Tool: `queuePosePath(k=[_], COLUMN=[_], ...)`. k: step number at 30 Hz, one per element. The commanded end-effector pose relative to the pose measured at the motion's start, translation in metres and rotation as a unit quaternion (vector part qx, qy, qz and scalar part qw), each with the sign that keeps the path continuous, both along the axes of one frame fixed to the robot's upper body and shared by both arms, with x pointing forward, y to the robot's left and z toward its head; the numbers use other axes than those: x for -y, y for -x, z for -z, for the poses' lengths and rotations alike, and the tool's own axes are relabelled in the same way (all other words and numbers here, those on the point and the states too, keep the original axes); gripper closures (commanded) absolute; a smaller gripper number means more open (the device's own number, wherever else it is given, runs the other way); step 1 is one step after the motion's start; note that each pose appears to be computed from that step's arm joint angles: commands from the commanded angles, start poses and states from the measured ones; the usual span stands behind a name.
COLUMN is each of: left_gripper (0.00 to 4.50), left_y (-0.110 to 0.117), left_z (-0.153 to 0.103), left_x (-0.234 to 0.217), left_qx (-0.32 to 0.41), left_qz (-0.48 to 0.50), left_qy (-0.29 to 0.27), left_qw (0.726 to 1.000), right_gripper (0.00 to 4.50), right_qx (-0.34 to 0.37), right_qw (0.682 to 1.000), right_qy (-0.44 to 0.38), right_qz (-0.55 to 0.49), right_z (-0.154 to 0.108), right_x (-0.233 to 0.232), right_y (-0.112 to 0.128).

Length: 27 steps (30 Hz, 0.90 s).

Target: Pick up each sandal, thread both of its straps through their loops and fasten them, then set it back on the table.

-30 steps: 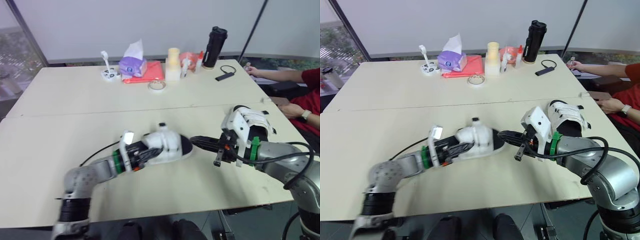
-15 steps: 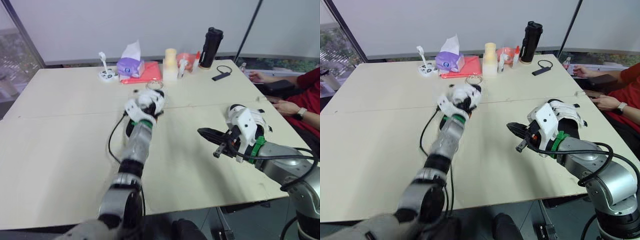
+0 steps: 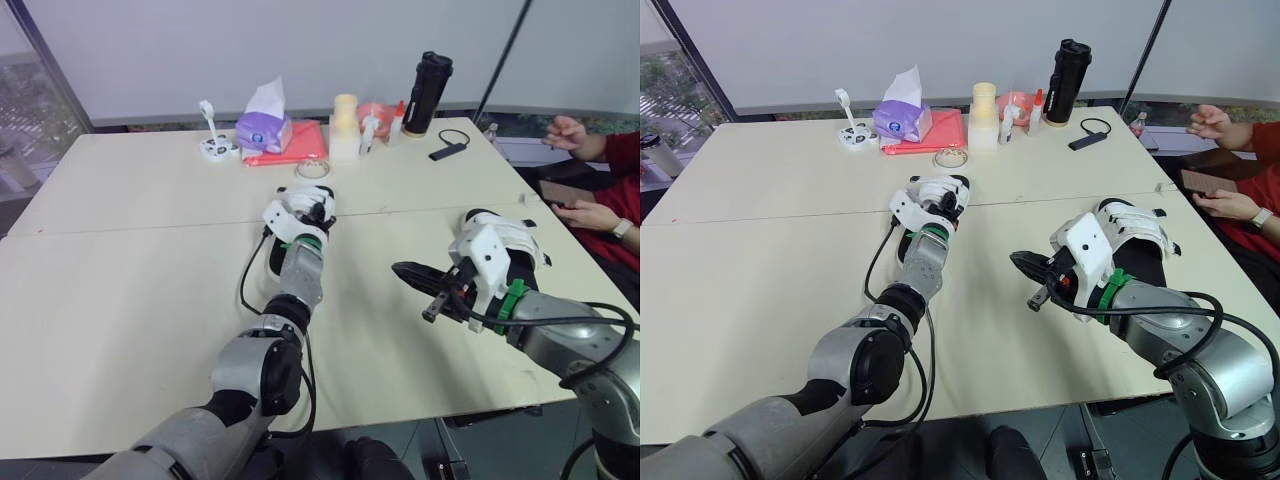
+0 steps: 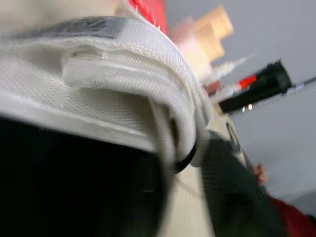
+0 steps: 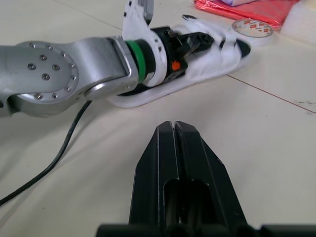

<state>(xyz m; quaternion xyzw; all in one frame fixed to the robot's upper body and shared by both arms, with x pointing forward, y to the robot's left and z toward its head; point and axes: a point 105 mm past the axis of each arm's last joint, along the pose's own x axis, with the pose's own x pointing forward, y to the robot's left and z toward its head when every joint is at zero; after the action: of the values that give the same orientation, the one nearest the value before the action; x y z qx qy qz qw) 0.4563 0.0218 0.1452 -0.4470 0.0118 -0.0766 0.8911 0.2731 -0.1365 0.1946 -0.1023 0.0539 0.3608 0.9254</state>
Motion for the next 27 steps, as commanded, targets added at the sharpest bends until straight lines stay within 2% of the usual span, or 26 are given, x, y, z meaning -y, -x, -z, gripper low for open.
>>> queuePosePath(k=[1,2,6,8,9,12,14,16,18,19,21,23,25,27], left_gripper=[1.09,0.64,0.64,0.64,0.64,0.64,0.64,0.64,0.64,0.64,0.64,0.64,0.64,0.64], left_y=[0.012,0.015,0.026,0.037,0.044,0.068,0.083,0.09,0.098,0.106,0.117,0.14,0.176,0.199], left_z=[-0.007,-0.006,0.0,-0.001,0.0,0.004,0.007,0.008,0.008,0.014,0.022,0.009,0.004,0.011], left_x=[0.034,0.038,0.042,0.039,0.036,0.017,0.003,-0.002,-0.01,-0.015,-0.02,-0.031,-0.037,-0.053], left_qx=[0.02,0.02,0.005,0.014,0.017,-0.001,-0.006,-0.012,-0.005,-0.012,-0.027,0.037,0.103,0.112], left_qz=[0.036,0.05,0.086,0.11,0.119,0.156,0.172,0.179,0.187,0.213,0.245,0.292,0.377,0.425], left_qy=[0.002,0.004,-0.017,-0.052,-0.089,-0.103,-0.132,-0.146,-0.189,-0.232,-0.277,-0.338,-0.422,-0.463], left_qw=[0.999,0.999,0.996,0.992,0.989,0.982,0.976,0.973,0.964,0.949,0.929,0.894,0.818,0.769], right_gripper=[4.5,4.5,4.5,4.5,4.5,4.5,4.5,4.5,4.5,4.5,4.5,4.5,4.5,4.5], right_qx=[0.019,0.018,0.015,0.011,0.008,0.003,-0.001,-0.002,-0.004,-0.008,-0.013,-0.029,-0.06,-0.086], right_qw=[1.0,1.0,1.0,1.0,1.0,1.0,1.0,1.0,1.0,1.0,1.0,0.998,0.996,0.994], right_qy=[-0.001,-0.001,-0.005,-0.006,-0.006,-0.005,-0.006,-0.006,-0.006,-0.011,-0.016,-0.046,-0.065,-0.056], right_qz=[-0.011,-0.011,-0.013,-0.012,-0.013,-0.011,-0.009,-0.009,-0.008,-0.006,-0.005,0.01,0.023,0.032], right_z=[-0.006,-0.005,-0.004,-0.002,-0.001,0.001,0.003,0.003,0.005,0.006,0.007,0.009,0.019,0.033], right_x=[-0.005,-0.005,-0.006,-0.006,-0.006,-0.004,-0.001,-0.001,0.001,0.003,0.005,0.019,0.037,0.051], right_y=[0.001,0.001,-0.001,0.0,0.001,0.002,0.002,0.002,0.002,0.002,0.002,0.003,0.007,0.009])
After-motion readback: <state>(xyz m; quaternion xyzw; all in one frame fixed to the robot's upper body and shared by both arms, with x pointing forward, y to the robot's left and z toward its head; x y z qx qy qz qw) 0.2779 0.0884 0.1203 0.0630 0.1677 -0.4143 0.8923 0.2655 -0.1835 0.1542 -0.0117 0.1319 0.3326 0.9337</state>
